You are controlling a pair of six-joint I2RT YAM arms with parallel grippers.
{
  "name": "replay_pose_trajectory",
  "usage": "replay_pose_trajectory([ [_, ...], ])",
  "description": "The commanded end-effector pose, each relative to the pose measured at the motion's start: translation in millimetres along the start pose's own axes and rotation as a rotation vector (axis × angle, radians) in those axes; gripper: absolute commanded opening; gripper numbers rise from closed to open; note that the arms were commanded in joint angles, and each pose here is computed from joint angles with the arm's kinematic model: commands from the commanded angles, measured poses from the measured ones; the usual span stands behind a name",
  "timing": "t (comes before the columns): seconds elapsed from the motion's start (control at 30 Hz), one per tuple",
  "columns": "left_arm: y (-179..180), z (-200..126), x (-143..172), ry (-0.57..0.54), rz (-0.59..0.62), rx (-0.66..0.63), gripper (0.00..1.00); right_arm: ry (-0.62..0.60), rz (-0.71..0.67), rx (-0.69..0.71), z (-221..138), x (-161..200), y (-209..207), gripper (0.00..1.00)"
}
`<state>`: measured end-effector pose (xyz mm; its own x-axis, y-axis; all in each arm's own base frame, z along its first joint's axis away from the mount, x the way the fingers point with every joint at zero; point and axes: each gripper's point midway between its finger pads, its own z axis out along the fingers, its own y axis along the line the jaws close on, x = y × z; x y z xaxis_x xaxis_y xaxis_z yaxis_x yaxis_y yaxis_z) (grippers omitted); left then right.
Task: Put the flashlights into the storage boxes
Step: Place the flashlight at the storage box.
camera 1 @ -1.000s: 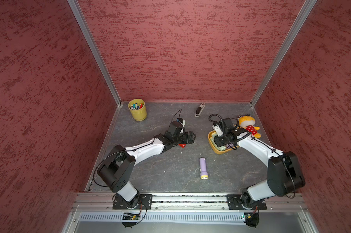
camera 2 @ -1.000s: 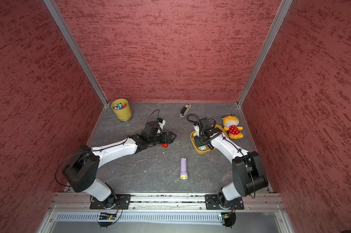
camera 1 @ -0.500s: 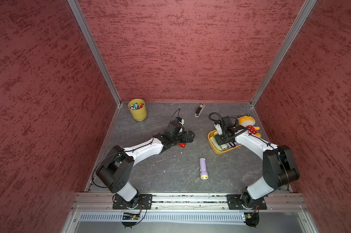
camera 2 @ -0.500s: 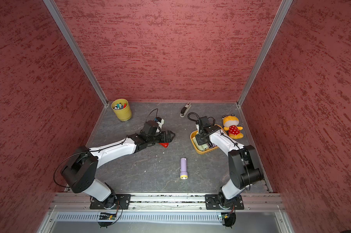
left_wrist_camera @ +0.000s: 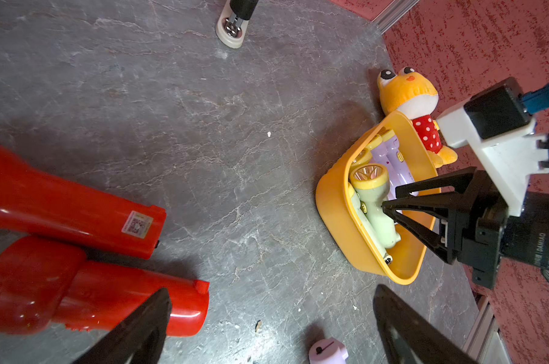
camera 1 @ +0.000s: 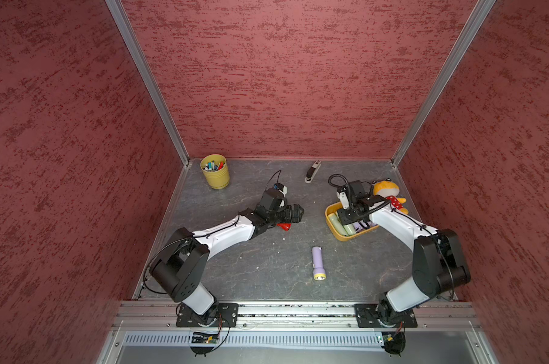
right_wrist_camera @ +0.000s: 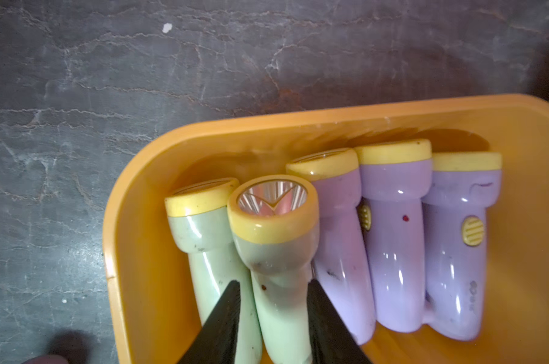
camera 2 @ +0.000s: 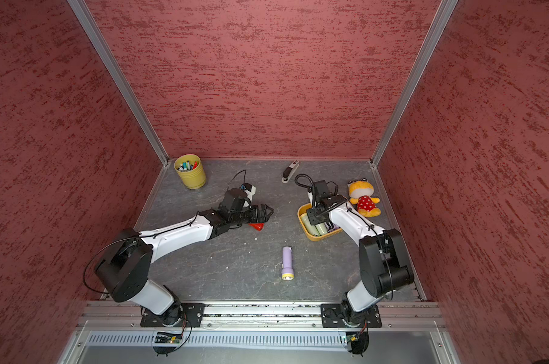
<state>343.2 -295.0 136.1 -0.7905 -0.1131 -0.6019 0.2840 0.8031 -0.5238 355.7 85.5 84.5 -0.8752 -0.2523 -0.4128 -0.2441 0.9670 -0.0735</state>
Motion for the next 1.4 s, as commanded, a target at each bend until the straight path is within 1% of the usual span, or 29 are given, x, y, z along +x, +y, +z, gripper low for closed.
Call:
replay_pose_trajectory([
  [0.0, -0.4, -5.5, -4.1, -0.019, 0.016, 0.001, 0.99, -0.024, 0.038, 0.026, -0.2, -5.5, -9.6, 0.34],
  [0.13, -0.1, -5.4, -4.0, -0.02, 0.014, 0.002, 0.99, -0.016, 0.045, 0.014, 9.3, -3.8, -9.5, 0.29],
  [0.4, -0.6, -3.9, -4.0, -0.019, 0.015, 0.004, 0.99, 0.023, 0.044, -0.014, 27.8, 5.7, -6.0, 0.24],
  [0.7, -2.2, -3.4, -5.3, -0.026, 0.021, 0.013, 1.0, 0.047, 0.047, -0.037, 35.2, 8.3, -3.0, 0.22],
  [0.77, -3.4, -3.0, -6.8, -0.033, 0.032, 0.019, 0.99, 0.028, 0.055, -0.043, 31.6, 2.8, -2.7, 0.22],
  [0.83, -3.5, -1.8, -8.5, -0.038, 0.052, 0.02, 0.99, -0.014, 0.065, -0.073, 25.4, -6.9, 1.9, 0.23],
  [1.0, -7.3, 1.9, -17.9, -0.05, 0.091, 0.043, 0.99, -0.112, 0.099, -0.086, 3.4, -31.5, 1.5, 0.25],
  [1.27, -17.6, 10.7, -31.6, -0.029, 0.104, 0.085, 0.99, -0.228, 0.142, -0.068, -28.8, -44.0, -4.7, 0.33],
  [1.37, -20.5, 12.4, -34.1, -0.022, 0.101, 0.09, 1.0, -0.26, 0.186, -0.09, -37.4, -49.0, -2.4, 0.37],
])
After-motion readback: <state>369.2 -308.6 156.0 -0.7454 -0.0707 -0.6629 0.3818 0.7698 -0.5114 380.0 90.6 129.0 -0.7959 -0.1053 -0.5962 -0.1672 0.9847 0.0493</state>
